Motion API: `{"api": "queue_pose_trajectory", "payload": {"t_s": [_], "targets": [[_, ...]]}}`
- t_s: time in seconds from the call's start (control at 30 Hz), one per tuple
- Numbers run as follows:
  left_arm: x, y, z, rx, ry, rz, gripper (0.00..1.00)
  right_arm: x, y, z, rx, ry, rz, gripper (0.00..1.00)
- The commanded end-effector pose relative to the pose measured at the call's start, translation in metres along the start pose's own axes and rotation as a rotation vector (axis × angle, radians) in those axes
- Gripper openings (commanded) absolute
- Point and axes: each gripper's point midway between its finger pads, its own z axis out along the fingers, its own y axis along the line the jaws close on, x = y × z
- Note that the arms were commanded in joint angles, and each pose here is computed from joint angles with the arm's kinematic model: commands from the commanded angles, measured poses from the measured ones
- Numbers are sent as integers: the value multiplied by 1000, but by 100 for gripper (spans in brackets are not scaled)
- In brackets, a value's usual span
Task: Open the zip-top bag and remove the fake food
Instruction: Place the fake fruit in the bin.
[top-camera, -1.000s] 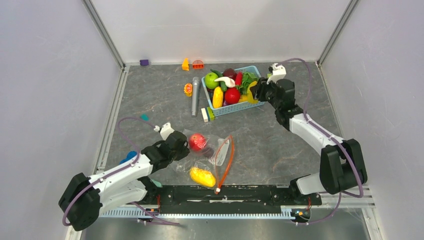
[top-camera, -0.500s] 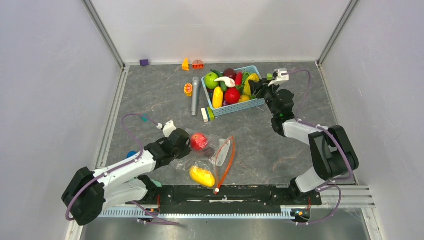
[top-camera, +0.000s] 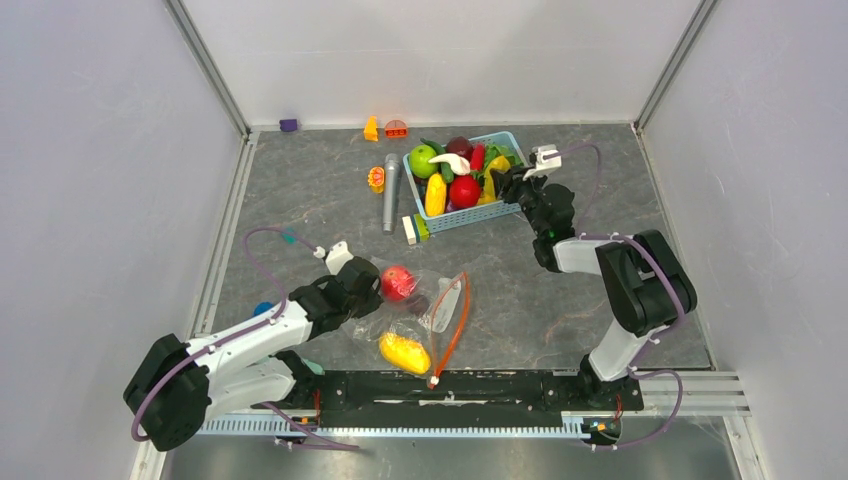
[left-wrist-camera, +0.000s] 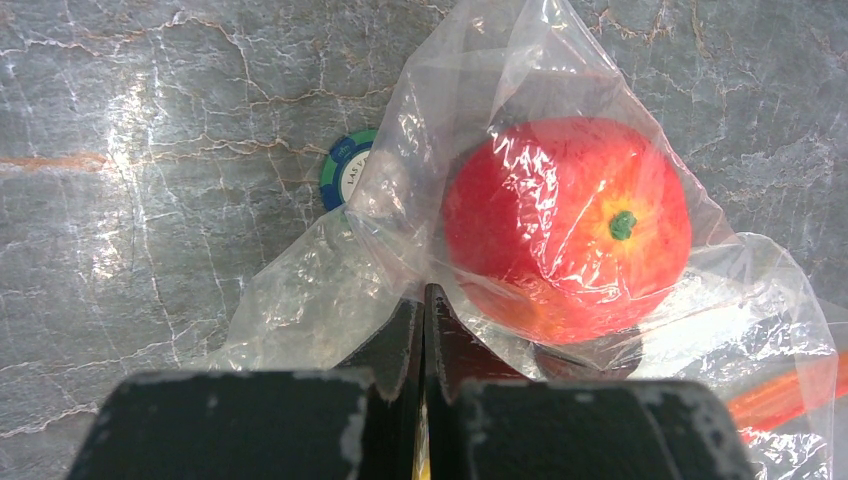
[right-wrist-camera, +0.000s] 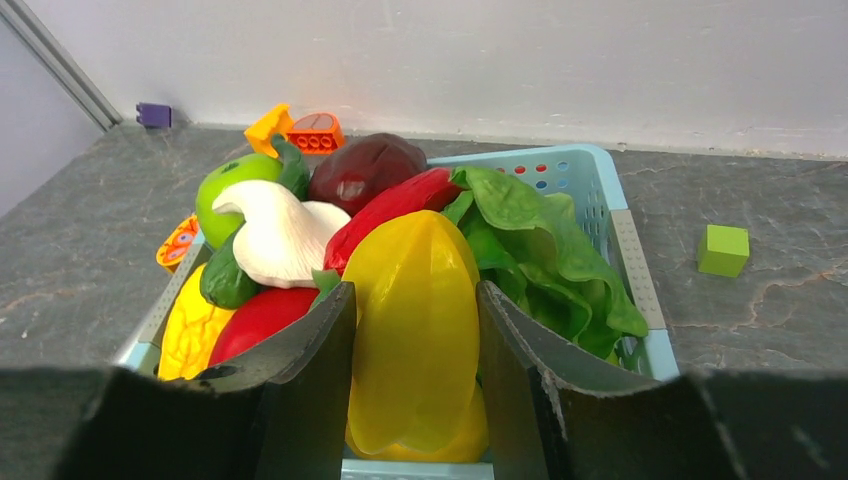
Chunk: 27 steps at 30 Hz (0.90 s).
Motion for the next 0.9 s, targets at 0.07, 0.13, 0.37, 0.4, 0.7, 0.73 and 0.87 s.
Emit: {"api": "queue_pose_trajectory", "payload": {"t_s": [0.07, 0.13, 0.37, 0.4, 0.7, 0.73, 0.87], "targets": [[-7, -7, -2, 16, -16, -5, 2, -13, 4, 11, -12, -61, -96, 17], [-8, -7, -2, 16, -17, -5, 2, -9, 3, 14, -10, -52, -101, 17], [-7, -6, -2, 12, -15, -5, 2, -2, 0, 21, 12, -44, -104, 17], [-7, -6, -2, 12, -16, -6, 2, 0, 0, 21, 12, -41, -107, 17], [-7, -4, 0, 4, -15, -6, 2, 13, -1, 23, 15, -5, -124, 17], [-7, -4, 0, 4, -15, -8, 2, 14, 0, 22, 13, -2, -126, 17], [-7, -4, 0, 7, -15, -10, 2, 18, 0, 16, 8, 15, -133, 17]]}}
